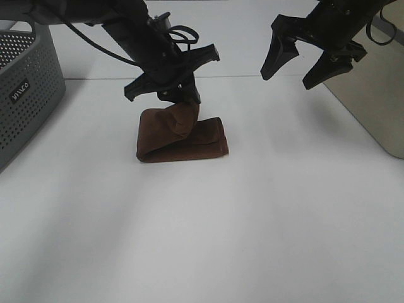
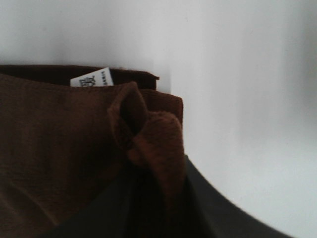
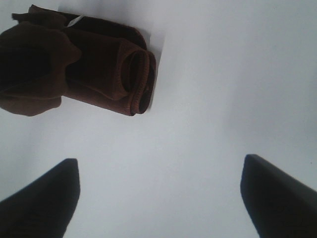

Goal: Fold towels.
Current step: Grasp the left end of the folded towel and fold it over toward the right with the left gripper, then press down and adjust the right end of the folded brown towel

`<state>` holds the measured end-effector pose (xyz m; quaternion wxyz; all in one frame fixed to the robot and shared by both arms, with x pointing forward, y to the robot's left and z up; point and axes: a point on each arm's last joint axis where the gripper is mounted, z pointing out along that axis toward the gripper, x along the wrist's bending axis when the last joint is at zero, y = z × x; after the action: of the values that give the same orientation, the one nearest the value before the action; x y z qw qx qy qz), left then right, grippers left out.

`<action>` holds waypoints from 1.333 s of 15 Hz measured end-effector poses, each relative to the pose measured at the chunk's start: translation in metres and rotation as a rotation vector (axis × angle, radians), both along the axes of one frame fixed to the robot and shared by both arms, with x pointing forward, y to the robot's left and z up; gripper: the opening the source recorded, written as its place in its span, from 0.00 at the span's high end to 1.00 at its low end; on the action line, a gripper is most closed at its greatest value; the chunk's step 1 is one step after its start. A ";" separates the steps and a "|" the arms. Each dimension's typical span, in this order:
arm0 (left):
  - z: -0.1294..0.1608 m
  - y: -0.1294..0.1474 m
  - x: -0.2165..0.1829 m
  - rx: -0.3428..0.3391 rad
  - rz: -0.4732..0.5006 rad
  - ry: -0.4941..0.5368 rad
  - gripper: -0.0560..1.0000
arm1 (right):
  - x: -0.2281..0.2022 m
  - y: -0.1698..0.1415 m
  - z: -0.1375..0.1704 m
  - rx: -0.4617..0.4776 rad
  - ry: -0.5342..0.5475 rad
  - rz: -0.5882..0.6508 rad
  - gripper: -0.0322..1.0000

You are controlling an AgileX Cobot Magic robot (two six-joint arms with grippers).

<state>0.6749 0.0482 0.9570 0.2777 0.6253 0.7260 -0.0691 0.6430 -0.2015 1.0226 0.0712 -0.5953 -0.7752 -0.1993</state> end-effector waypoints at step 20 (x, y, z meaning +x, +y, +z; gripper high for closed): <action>0.057 0.111 0.021 0.209 -0.010 -0.029 0.25 | 0.011 0.108 -0.106 0.400 0.103 0.138 0.17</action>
<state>0.6960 0.1594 1.0141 0.2209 0.6554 0.7221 0.0146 0.6543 -0.0930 0.9165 0.2410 -0.5244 -0.7543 -0.3130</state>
